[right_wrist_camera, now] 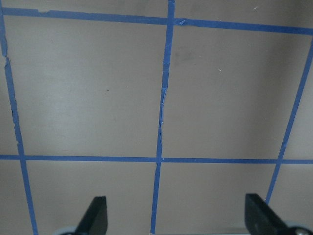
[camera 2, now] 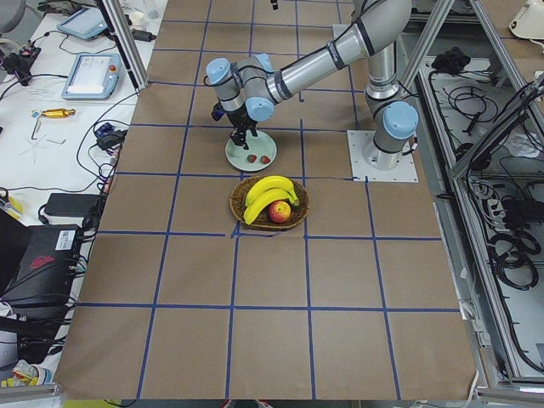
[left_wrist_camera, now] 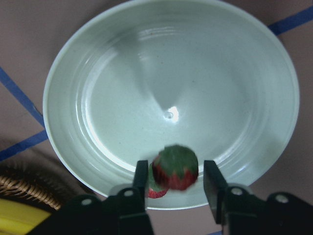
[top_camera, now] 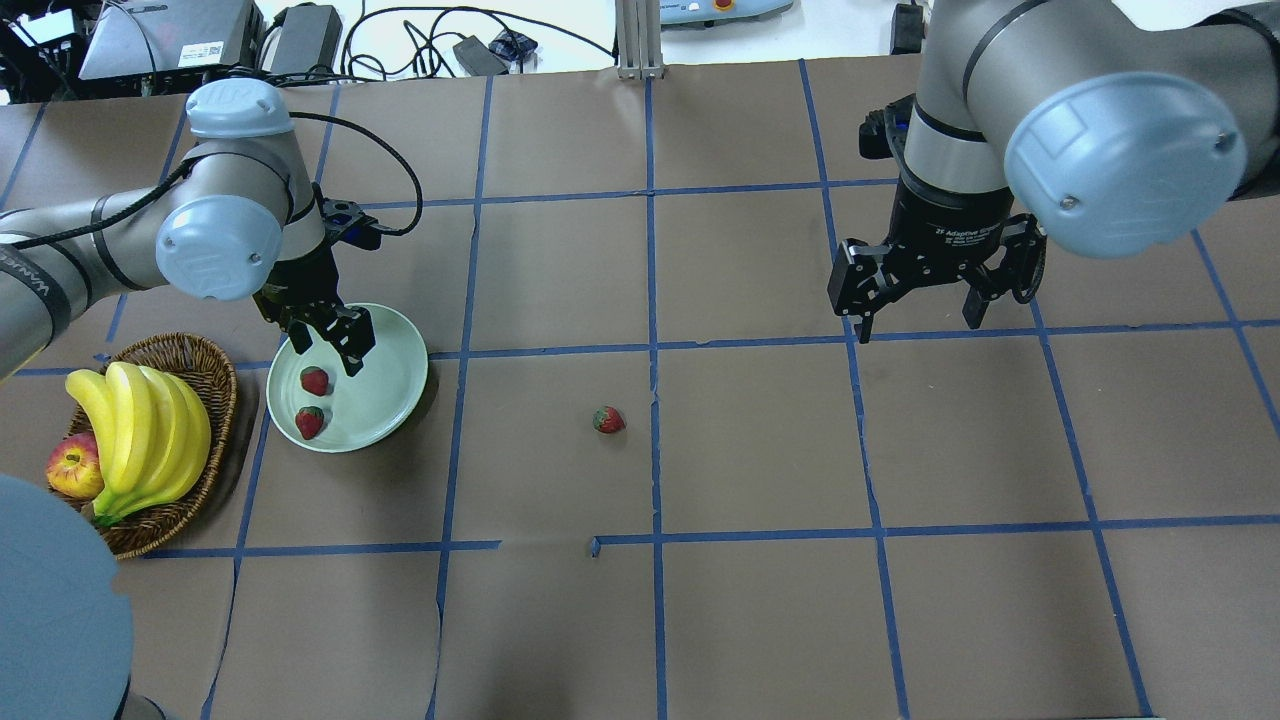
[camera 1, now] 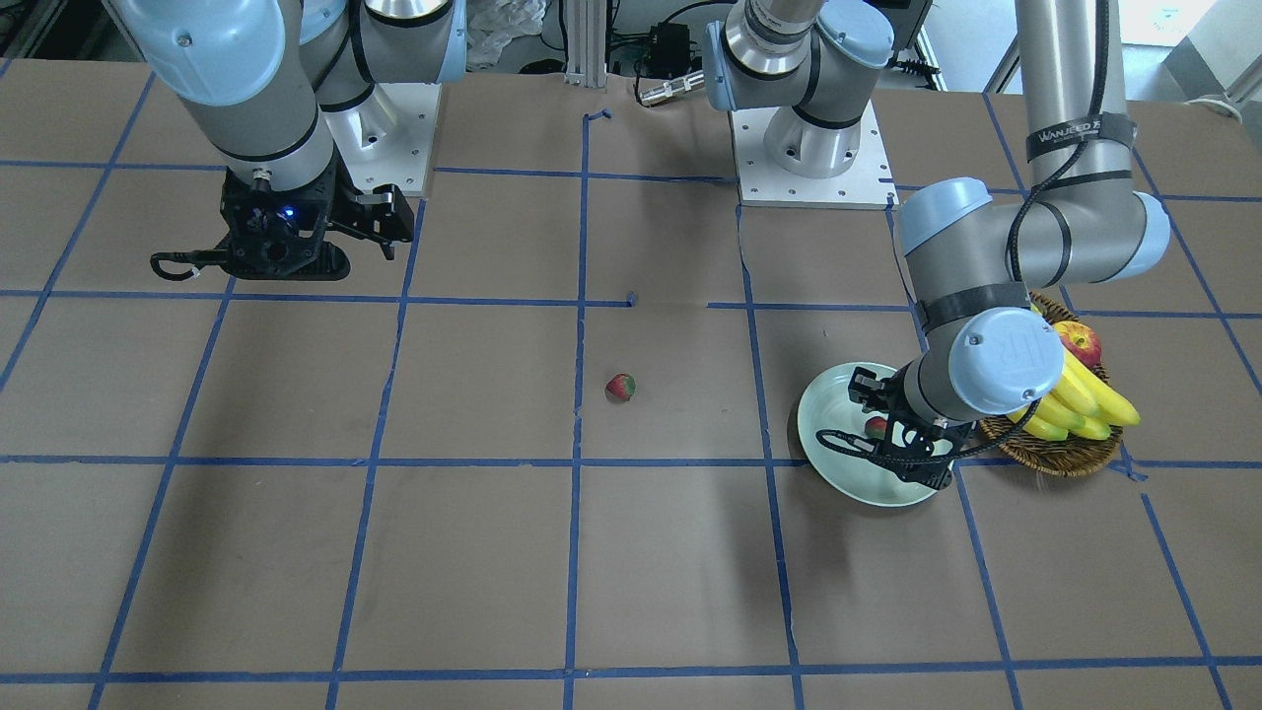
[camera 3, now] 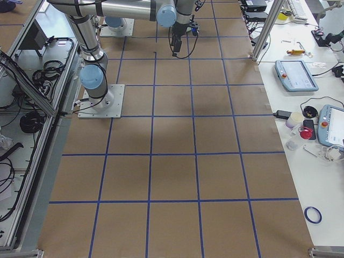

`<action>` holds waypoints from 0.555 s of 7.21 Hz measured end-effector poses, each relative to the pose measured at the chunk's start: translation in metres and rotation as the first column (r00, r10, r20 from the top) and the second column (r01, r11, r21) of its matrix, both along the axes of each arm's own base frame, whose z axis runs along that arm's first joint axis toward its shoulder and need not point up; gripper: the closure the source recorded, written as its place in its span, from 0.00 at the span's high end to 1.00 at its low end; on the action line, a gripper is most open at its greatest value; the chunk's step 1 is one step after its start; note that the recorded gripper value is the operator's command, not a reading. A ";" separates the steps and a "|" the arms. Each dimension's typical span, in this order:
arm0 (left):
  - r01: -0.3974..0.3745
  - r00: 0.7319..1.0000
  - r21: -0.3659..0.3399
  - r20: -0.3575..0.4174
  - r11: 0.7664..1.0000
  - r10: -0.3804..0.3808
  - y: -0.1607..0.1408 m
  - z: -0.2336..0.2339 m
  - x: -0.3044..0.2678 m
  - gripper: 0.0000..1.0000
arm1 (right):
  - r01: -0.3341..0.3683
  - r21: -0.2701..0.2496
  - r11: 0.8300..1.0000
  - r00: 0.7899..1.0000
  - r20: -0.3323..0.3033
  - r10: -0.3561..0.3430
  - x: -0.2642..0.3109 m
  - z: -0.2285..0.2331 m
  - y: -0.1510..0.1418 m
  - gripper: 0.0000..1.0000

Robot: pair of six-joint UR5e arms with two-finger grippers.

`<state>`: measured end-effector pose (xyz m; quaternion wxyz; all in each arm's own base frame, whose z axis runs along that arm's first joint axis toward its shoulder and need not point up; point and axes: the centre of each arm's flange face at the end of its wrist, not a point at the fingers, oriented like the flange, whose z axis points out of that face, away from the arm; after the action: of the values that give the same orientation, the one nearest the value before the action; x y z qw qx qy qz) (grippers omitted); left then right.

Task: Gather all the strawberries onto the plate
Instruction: 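Carry the strawberry into the plate and open the left gripper, then move the left gripper to the last strawberry and close on it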

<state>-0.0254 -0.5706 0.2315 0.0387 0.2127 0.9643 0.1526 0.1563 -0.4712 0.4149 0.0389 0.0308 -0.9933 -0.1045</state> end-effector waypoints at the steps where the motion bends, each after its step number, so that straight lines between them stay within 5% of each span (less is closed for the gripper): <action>1: 0.005 1.000 -0.020 0.003 1.000 -0.005 0.000 0.010 -0.008 0.93 | -0.002 -0.002 1.000 1.000 -0.005 0.002 -0.001 0.001 0.000 1.00; 4: -0.037 0.999 -0.091 -0.016 0.995 0.036 0.014 0.032 -0.100 0.93 | -0.004 -0.005 1.000 1.000 -0.028 0.004 -0.003 0.002 0.001 1.00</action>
<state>-0.1256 -0.5564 0.2633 0.0386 0.1940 0.9743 0.1075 0.1532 -0.4698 0.4173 0.0533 0.0311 -0.9928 -0.1024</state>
